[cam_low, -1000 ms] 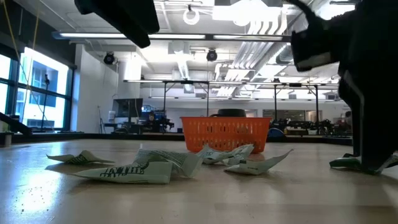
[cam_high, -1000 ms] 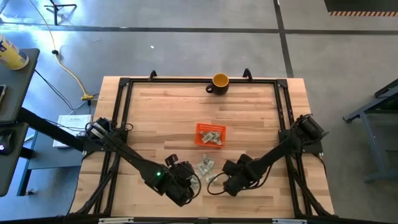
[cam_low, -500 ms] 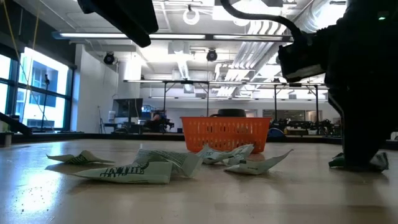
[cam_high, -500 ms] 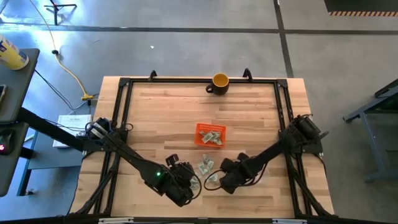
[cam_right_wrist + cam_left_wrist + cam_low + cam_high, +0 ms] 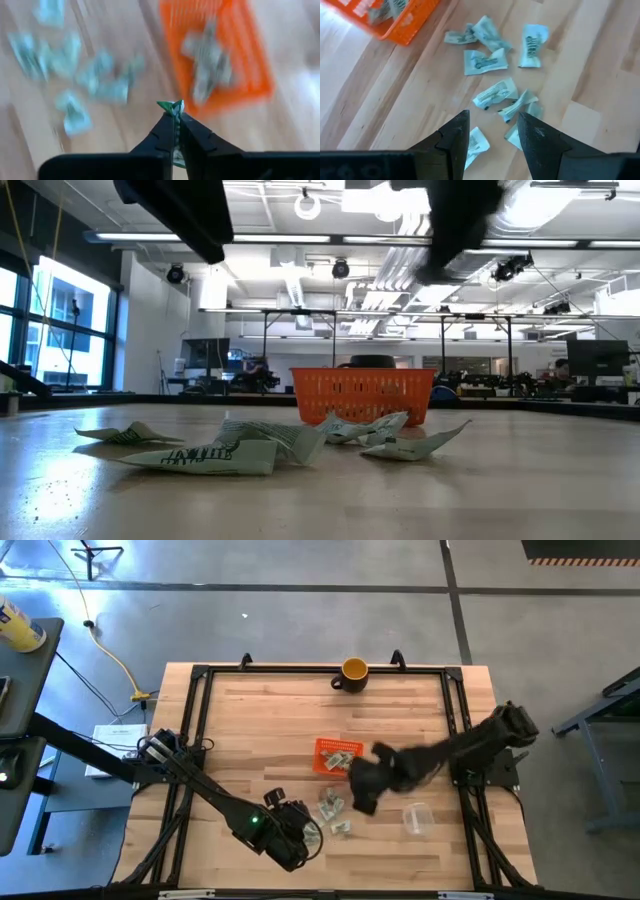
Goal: Pick and place items into bin
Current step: Put the green stevia packet into the orange bin, then put the light green stevia packet into the orange bin
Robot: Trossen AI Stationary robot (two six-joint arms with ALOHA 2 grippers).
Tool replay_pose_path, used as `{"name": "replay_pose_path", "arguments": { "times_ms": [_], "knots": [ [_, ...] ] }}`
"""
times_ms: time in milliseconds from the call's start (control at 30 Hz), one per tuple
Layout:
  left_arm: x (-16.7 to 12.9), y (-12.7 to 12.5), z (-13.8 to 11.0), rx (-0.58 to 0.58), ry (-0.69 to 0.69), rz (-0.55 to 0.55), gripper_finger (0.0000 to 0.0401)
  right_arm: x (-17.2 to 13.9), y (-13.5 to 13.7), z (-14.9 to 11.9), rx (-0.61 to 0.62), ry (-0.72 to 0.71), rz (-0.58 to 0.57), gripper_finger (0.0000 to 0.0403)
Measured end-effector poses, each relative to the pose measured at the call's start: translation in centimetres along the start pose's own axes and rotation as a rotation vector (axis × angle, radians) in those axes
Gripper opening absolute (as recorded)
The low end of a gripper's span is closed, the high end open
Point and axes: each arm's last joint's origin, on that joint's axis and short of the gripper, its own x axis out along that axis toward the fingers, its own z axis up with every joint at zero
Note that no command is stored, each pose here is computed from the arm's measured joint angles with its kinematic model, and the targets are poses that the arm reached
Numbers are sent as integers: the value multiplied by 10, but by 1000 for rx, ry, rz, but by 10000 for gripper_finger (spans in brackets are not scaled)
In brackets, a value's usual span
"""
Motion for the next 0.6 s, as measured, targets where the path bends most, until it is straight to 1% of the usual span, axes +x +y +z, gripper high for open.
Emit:
{"name": "replay_pose_path", "arguments": {
  "times_ms": [67,133,200,267,433,500,533,600],
  "knots": [
    [1,3,1,-31,10,17,199,7,-16,15,-38,3,79,36],
    [1,4,2,-43,-4,28,199,22,-27,26,-83,5,155,55],
    [-4,6,4,-49,-25,27,199,31,-33,33,-155,-4,169,77],
    [-11,10,6,-53,-31,17,199,34,-38,36,-223,-27,145,101],
    [-25,22,6,-51,-24,1,198,37,-49,40,-367,-52,15,172],
    [-25,31,3,-63,-1,-10,194,32,-52,40,-408,-54,-25,199],
    [-21,36,-1,-73,18,-14,190,27,-52,38,-427,-55,-30,211],
    [-13,42,-11,-96,54,-53,181,18,-49,34,-462,-52,-17,230]
  ]
}}
